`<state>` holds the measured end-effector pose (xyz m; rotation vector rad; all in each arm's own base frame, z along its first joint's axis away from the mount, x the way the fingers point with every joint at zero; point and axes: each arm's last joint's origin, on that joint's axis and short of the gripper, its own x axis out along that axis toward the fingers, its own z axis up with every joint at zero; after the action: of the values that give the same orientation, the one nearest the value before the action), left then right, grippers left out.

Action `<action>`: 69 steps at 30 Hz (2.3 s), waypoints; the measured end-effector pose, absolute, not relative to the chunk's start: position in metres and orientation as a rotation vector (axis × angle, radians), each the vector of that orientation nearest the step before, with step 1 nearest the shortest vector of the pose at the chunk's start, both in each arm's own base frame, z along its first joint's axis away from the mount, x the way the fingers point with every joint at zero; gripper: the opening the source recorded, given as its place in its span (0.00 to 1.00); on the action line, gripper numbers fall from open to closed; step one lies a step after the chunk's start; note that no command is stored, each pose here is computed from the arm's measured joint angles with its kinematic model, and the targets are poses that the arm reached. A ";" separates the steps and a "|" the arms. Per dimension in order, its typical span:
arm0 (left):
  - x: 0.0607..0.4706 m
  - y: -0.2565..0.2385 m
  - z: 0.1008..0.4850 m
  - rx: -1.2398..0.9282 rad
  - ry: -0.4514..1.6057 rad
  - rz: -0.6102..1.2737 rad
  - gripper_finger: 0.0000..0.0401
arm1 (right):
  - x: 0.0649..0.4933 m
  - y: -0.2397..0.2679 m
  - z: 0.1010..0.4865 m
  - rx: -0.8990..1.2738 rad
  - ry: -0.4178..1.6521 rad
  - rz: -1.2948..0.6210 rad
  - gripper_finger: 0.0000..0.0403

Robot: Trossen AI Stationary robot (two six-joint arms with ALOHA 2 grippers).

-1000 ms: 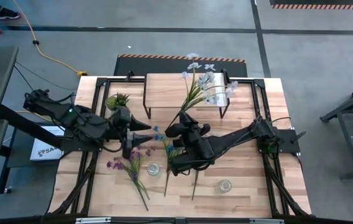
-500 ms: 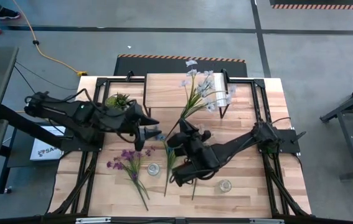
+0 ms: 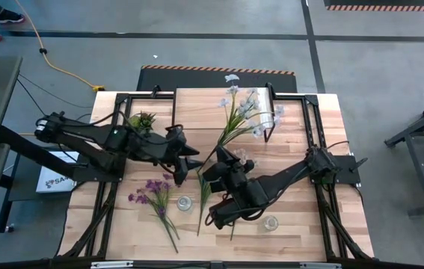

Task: Pick and place flowers into a vace then onto a shelf
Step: Put the left white flowers into the right transparent vase

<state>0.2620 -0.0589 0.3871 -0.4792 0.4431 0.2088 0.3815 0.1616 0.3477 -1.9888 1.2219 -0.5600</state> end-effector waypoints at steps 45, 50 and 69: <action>0.289 -0.051 0.374 -0.511 0.463 0.164 0.46 | 0.382 0.163 0.348 -1.975 1.212 -0.566 0.00; 0.287 -0.051 0.379 -0.507 0.435 0.152 0.36 | 0.382 0.163 0.348 -1.974 1.211 -0.567 0.00; 0.288 -0.053 0.378 -0.491 0.457 0.082 0.10 | 0.382 0.163 0.347 -1.975 1.211 -0.564 0.00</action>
<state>0.2879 -0.0528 0.3784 -0.4909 0.4569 0.0821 0.3822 0.1628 0.3472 -1.9747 1.2115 -0.5640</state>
